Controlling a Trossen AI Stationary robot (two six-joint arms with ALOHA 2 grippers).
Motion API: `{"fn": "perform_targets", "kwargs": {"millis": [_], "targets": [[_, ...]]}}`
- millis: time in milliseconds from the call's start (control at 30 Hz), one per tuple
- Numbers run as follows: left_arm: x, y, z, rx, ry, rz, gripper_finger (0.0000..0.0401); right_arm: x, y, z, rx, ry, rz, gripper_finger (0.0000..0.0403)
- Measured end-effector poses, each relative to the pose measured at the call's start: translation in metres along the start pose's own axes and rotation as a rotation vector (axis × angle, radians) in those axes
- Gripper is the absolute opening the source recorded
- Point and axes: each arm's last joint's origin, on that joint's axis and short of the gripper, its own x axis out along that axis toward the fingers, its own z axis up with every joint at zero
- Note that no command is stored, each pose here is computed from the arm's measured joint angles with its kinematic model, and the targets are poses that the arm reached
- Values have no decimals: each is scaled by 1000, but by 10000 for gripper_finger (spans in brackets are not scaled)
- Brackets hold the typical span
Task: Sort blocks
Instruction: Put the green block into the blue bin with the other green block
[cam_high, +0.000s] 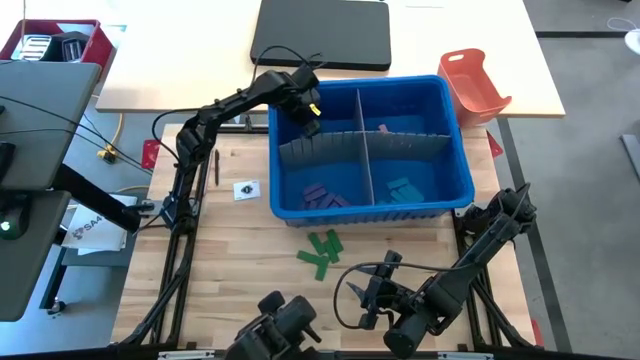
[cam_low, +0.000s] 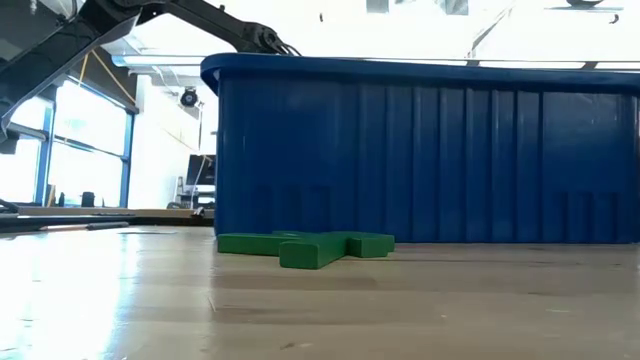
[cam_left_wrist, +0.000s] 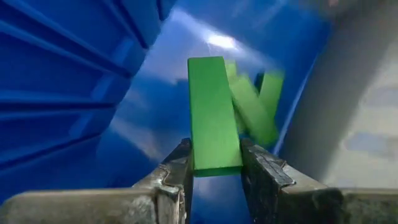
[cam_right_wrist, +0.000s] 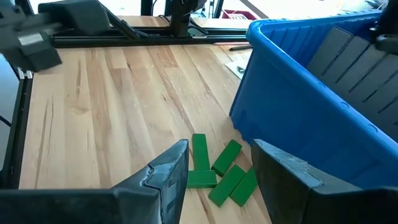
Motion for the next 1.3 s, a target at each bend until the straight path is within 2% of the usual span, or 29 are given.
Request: {"fn": "perform_targets", "kwargs": {"millis": [300, 533, 633, 767, 867, 1000, 1167, 1300], "targets": [[-18, 7, 6, -208, -111, 3, 90, 1, -1, 0, -2, 2, -3, 171], [1, 8, 10, -301, -104, -29, 90, 1, 0, 0, 0, 1, -3, 171], [16, 10, 9, -352, -75, -15, 90, 1, 0, 0, 2, 2, -3, 171], [22, 11, 11, -416, -76, -3, 96, 1, 0, 0, 4, 2, -3, 171], [34, 9, 10, -418, -56, 27, 111, 1, 0, 0, 6, 2, -3, 171], [35, 7, 10, -413, -54, 55, 117, 0, 0, -1, 12, 3, -2, 171], [35, 6, 10, -420, -52, 54, 118, 0, 0, -1, 13, 3, -2, 171], [35, 6, 10, -422, -51, 48, 135, 0, 0, 0, 20, 3, -2, 171]]}}
